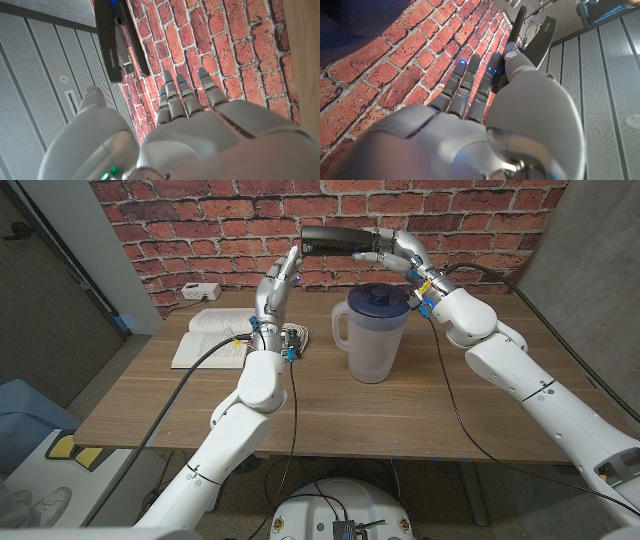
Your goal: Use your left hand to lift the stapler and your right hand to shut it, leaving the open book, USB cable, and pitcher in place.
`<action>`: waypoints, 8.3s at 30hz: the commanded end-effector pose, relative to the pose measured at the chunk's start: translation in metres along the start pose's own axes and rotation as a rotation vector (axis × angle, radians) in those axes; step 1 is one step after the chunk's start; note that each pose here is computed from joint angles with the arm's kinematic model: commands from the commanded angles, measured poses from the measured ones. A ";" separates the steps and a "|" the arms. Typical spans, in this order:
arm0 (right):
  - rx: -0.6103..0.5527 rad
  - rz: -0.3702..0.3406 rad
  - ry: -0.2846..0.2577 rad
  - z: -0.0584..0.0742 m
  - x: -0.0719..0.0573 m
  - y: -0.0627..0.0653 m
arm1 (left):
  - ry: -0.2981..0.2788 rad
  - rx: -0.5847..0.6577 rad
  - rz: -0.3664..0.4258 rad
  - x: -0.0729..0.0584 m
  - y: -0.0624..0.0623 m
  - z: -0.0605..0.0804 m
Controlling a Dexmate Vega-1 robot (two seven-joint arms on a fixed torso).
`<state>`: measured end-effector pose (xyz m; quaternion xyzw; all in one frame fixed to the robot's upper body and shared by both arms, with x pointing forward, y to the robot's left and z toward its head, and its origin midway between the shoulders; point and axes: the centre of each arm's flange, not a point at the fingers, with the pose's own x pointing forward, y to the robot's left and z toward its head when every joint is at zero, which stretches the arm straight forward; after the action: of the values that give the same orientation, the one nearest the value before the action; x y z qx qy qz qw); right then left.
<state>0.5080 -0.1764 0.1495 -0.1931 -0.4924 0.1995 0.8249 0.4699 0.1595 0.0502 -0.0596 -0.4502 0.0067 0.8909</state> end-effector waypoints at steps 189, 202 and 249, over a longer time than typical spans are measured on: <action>-0.130 0.015 -0.094 -0.012 -0.033 0.014 | 0.098 -0.377 -0.150 -0.002 -0.039 -0.015; -0.128 0.013 -0.094 -0.010 -0.035 0.016 | 0.095 -0.409 -0.114 -0.007 -0.038 -0.016; -0.116 0.127 -0.033 -0.029 -0.031 0.002 | 0.065 -0.484 0.012 -0.017 -0.037 -0.014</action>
<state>0.5126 -0.1902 0.1120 -0.2662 -0.5143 0.2255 0.7835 0.4720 0.1176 0.0309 -0.2749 -0.4037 -0.1030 0.8665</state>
